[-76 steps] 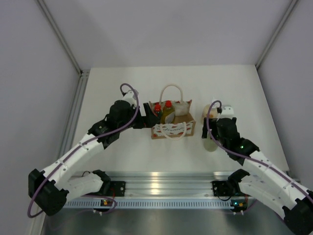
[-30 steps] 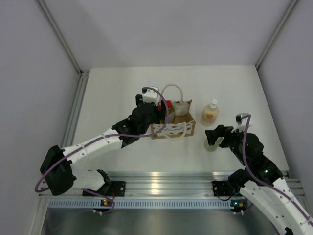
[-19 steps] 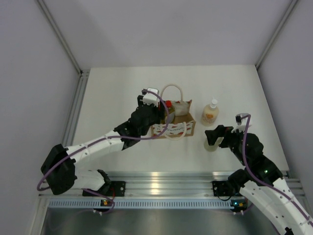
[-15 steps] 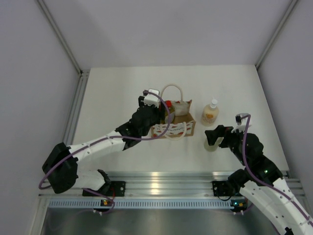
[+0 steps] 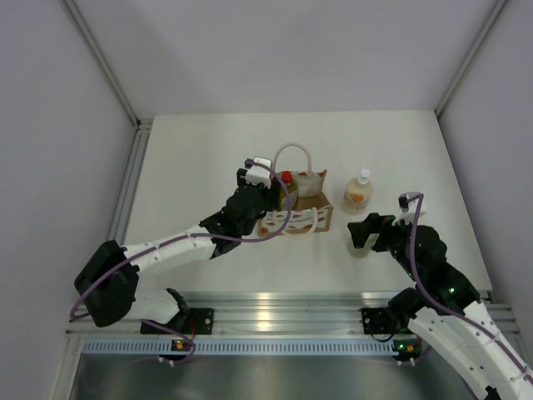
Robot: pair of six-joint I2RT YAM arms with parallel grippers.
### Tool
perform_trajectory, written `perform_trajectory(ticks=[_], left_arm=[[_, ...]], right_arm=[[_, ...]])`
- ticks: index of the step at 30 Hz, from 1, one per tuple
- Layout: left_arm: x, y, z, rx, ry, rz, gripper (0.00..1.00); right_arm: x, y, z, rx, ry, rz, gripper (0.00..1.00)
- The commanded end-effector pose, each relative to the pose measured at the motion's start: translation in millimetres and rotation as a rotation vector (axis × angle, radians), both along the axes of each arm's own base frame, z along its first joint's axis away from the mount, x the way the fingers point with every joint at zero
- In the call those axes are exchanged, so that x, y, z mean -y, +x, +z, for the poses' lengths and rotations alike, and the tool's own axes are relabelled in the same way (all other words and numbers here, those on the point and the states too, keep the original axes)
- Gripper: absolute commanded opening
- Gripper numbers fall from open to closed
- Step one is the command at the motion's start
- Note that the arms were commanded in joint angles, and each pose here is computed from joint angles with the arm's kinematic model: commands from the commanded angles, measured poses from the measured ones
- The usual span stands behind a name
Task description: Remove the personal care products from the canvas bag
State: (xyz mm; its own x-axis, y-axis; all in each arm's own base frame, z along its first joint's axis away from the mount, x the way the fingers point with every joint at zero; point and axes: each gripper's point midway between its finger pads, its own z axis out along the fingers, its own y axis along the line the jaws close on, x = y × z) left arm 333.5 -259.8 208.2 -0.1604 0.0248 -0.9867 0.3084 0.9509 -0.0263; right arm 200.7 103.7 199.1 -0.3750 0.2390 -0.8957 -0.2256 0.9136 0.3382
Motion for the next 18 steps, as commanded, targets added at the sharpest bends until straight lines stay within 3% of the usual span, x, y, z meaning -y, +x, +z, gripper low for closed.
perform_trajectory(ticks=[1, 7, 10, 11, 15, 18], left_arm=[[6, 5, 10, 0.043, -0.049, 0.007, 0.67], [6, 7, 6, 0.041, -0.042, 0.014, 0.58], [6, 6, 6, 0.044, -0.047, 0.011, 0.47], [6, 6, 7, 0.045, -0.049, 0.013, 0.35], [6, 6, 10, 0.049, -0.057, 0.01, 0.05], [7, 3, 19, 0.063, -0.068, -0.011, 0.0]], right_arm=[[1, 1, 20, 0.035, 0.01, 0.003, 0.99], [0, 1, 20, 0.032, 0.01, 0.004, 1.0], [0, 1, 20, 0.032, 0.007, 0.005, 0.99], [0, 1, 19, 0.029, 0.005, 0.006, 1.0], [0, 1, 19, 0.032, 0.006, 0.007, 0.99], [0, 2, 18, 0.032, 0.006, 0.007, 0.99]])
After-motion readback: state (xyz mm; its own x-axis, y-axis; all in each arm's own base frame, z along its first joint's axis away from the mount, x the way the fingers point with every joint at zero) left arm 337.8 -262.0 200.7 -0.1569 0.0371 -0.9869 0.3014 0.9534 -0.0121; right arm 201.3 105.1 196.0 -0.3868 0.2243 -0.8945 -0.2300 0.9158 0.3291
